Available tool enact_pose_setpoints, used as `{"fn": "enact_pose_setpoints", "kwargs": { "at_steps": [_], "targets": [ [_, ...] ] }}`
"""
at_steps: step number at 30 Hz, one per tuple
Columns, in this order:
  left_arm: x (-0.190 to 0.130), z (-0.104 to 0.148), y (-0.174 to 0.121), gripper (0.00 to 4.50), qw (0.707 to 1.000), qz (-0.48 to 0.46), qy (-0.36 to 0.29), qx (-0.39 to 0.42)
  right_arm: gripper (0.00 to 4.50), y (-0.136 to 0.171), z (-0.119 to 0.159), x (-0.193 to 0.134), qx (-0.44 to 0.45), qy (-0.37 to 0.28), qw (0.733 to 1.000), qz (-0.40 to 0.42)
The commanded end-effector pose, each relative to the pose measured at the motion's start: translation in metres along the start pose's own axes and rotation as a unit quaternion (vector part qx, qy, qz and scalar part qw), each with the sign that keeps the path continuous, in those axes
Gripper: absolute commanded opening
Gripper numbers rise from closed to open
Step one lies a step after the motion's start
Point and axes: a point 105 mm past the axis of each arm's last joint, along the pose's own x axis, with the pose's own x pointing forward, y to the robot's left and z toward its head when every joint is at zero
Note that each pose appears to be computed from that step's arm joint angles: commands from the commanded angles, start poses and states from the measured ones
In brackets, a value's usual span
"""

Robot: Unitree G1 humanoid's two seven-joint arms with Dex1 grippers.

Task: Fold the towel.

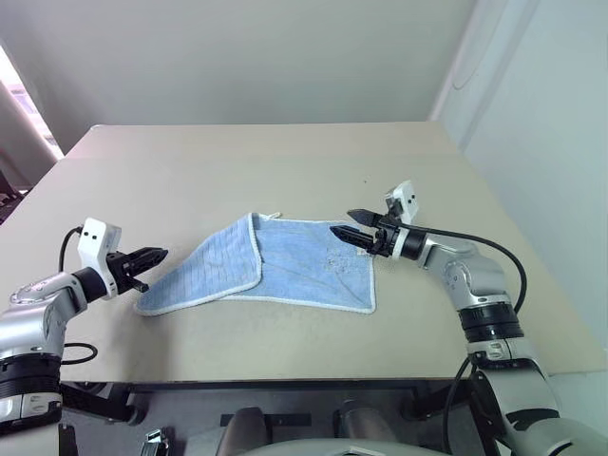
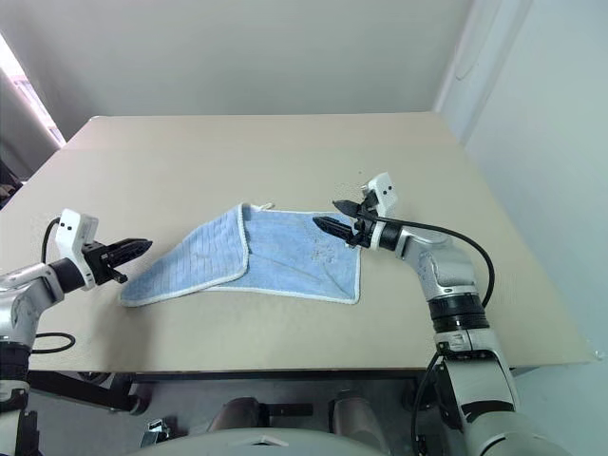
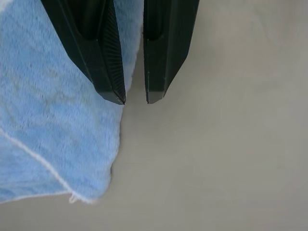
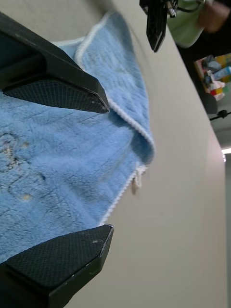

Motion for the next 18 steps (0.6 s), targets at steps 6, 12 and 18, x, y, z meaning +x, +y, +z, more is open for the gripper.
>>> {"fn": "enact_pose_setpoints", "kwargs": {
  "at_steps": [6,12,18],
  "targets": [
    [-0.001,0.011,-0.004,0.73,1.000,-0.001,-0.028,0.005,3.86,0.007,0.005,0.004,-0.015,-0.006,1.000,0.009],
    [0.004,0.011,-0.013,0.73,0.999,-0.018,-0.032,0.002,3.86,0.000,0.006,0.000,-0.008,-0.016,1.000,-0.020],
    [0.007,0.013,-0.018,0.73,0.999,-0.025,-0.039,0.004,3.86,-0.020,0.009,-0.006,-0.013,-0.008,0.997,-0.075]
  ]
}}
